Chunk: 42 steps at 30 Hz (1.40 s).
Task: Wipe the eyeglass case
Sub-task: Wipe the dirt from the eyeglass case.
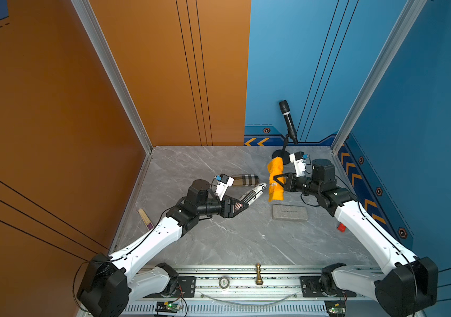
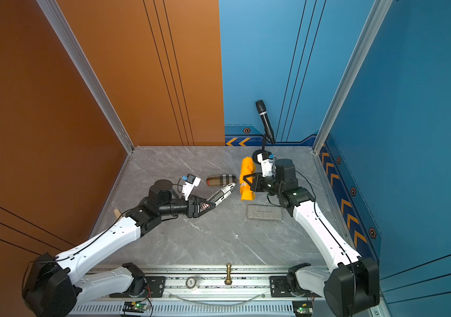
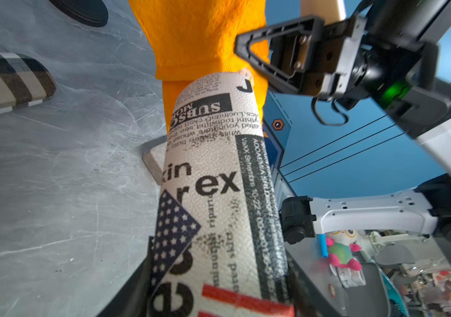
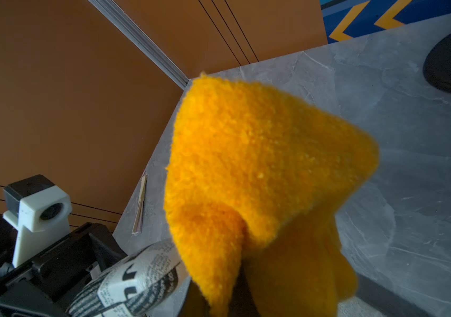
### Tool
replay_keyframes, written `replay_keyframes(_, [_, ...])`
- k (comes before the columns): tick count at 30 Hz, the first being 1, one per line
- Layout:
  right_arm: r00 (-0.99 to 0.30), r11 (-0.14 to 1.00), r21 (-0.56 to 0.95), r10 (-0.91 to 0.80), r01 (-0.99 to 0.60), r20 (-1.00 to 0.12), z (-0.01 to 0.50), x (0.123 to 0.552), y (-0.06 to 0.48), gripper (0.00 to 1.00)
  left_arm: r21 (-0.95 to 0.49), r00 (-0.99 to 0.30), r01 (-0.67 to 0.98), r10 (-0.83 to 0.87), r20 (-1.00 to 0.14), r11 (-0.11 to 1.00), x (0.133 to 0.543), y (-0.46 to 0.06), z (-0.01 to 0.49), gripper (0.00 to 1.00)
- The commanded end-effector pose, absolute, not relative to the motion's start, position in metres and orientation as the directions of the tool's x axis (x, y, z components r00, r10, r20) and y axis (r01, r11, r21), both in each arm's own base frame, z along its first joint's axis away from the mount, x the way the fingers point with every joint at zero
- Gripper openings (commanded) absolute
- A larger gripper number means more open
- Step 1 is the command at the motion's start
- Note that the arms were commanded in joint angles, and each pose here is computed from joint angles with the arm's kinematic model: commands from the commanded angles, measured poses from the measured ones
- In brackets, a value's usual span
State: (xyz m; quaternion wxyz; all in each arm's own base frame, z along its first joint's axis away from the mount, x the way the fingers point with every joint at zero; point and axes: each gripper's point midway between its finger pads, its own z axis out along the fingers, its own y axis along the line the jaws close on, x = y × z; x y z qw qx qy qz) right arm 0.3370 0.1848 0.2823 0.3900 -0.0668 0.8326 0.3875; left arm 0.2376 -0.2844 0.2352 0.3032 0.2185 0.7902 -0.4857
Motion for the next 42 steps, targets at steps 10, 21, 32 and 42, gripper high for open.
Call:
replay_keyframes(10, [-0.763,0.695,0.537,-0.027,-0.478,-0.645,0.322,0.309,0.213,0.00,0.601,-0.167,0.597,0.815,-0.555,0.531,0.276,-0.273,0.209,0.27])
replay_keyframes(21, [-0.822,0.622,0.565,-0.253,-0.541,-0.510,0.271,0.297,0.295,0.00,0.918,0.141,0.241,0.924,-0.355,0.315,0.245,-0.291,0.247,0.26])
replay_keyframes(32, [-0.909,0.741,0.539,-0.247,-0.400,-0.335,0.185,0.295,0.244,0.00,0.896,0.130,0.192,0.895,-0.427,0.400,0.240,-0.271,0.260,0.26])
replay_keyframes(42, [-0.902,0.618,0.658,-0.297,-0.431,-0.313,0.195,0.277,0.294,0.00,0.846,0.078,0.217,0.855,-0.512,0.487,0.248,-0.254,0.260,0.25])
